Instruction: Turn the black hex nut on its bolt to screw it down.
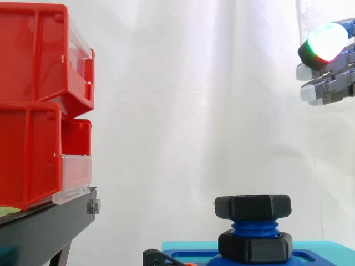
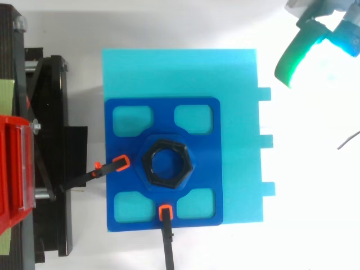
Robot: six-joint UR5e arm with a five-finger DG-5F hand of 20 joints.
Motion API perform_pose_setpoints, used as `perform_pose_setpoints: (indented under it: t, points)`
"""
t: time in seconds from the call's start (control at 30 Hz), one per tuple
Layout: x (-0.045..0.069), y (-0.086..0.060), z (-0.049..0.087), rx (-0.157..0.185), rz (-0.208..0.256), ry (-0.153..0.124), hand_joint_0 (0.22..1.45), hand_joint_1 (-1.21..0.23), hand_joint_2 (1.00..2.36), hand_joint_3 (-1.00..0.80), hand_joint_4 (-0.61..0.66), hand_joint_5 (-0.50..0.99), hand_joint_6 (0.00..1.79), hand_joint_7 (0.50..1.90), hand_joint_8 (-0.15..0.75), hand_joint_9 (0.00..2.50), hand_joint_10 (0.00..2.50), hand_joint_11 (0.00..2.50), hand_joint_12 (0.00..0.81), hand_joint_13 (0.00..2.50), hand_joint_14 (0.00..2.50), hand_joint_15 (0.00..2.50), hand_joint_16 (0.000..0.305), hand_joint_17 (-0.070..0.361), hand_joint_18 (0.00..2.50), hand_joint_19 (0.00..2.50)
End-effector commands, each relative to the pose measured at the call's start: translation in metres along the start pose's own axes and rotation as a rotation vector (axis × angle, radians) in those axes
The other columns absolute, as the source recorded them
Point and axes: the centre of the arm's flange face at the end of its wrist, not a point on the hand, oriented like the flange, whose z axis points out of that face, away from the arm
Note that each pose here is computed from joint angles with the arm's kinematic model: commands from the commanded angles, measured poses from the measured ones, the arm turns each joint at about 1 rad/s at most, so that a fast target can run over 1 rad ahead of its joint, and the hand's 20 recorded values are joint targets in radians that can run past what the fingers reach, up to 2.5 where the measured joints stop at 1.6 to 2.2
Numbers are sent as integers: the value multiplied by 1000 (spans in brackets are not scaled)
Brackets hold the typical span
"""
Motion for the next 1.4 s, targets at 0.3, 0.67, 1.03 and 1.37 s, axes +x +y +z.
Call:
perform_pose_setpoints:
  t: [0.3, 0.67, 1.03, 1.37]
  points:
    - [3, 6, 9, -17, -3, -52, 537, -482, 1000, -494, 148, -186, 502, 667, 212, 351, 0, 0, 304, 286, 0, 0, 54, 121, 147, 321]
    - [30, 2, 55, 4, -103, -87, 538, -485, 1000, -493, 152, -185, 502, 673, 215, 374, 0, 0, 307, 311, 0, 0, 54, 121, 189, 346]
    - [76, 1, 114, 16, -357, -9, 542, -488, 1001, -487, 157, -181, 502, 678, 220, 394, 0, 0, 307, 323, 0, 0, 54, 120, 207, 359]
    - [116, -2, 135, 36, -462, -35, 543, -489, 1002, -483, 165, -174, 502, 692, 222, 398, 0, 0, 309, 333, 0, 0, 53, 119, 223, 369]
